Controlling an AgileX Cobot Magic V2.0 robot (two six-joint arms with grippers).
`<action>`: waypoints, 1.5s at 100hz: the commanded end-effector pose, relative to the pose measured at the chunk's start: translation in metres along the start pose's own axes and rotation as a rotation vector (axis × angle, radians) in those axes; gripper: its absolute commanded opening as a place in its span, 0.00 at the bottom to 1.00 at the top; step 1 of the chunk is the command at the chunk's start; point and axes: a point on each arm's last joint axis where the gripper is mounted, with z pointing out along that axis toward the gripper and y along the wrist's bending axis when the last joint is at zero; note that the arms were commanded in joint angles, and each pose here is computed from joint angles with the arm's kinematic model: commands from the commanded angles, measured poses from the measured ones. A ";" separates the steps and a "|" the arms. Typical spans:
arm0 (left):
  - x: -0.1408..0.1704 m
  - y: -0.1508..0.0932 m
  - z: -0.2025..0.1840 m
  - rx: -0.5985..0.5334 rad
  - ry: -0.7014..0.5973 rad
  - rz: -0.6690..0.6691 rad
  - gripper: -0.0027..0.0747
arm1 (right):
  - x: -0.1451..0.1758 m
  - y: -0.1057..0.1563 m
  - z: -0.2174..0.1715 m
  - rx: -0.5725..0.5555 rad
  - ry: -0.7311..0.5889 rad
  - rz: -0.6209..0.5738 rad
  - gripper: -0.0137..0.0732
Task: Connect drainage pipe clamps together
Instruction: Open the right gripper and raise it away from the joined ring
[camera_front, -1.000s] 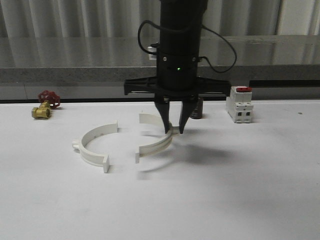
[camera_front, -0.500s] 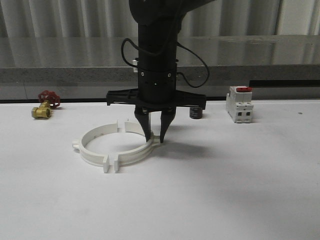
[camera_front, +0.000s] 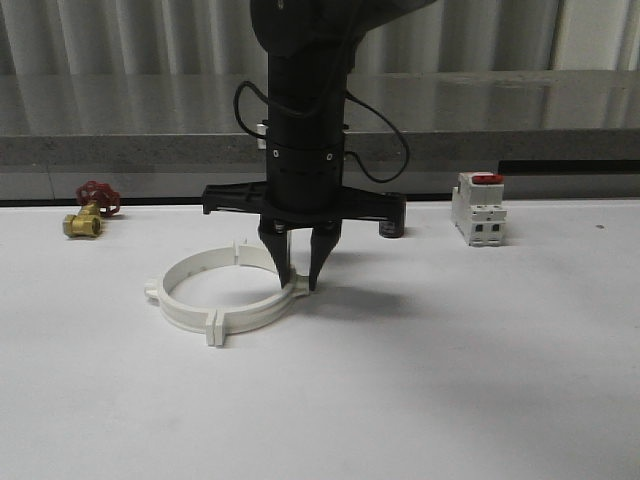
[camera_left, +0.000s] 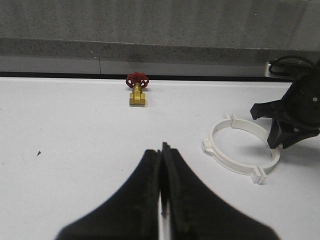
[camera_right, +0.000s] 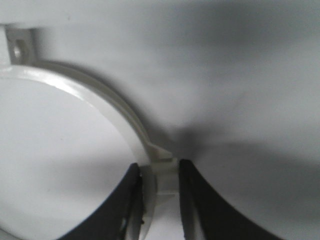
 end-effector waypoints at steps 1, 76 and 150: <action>-0.014 -0.001 -0.003 0.008 -0.089 0.000 0.01 | -0.011 0.008 -0.039 -0.094 -0.109 -0.001 0.37; -0.014 -0.001 -0.003 0.008 -0.089 0.000 0.01 | -0.003 -0.010 -0.122 -0.095 -0.135 -0.620 0.27; -0.014 -0.001 -0.003 0.008 -0.089 0.000 0.01 | 0.002 -0.161 -0.185 -0.049 -0.214 -0.353 0.09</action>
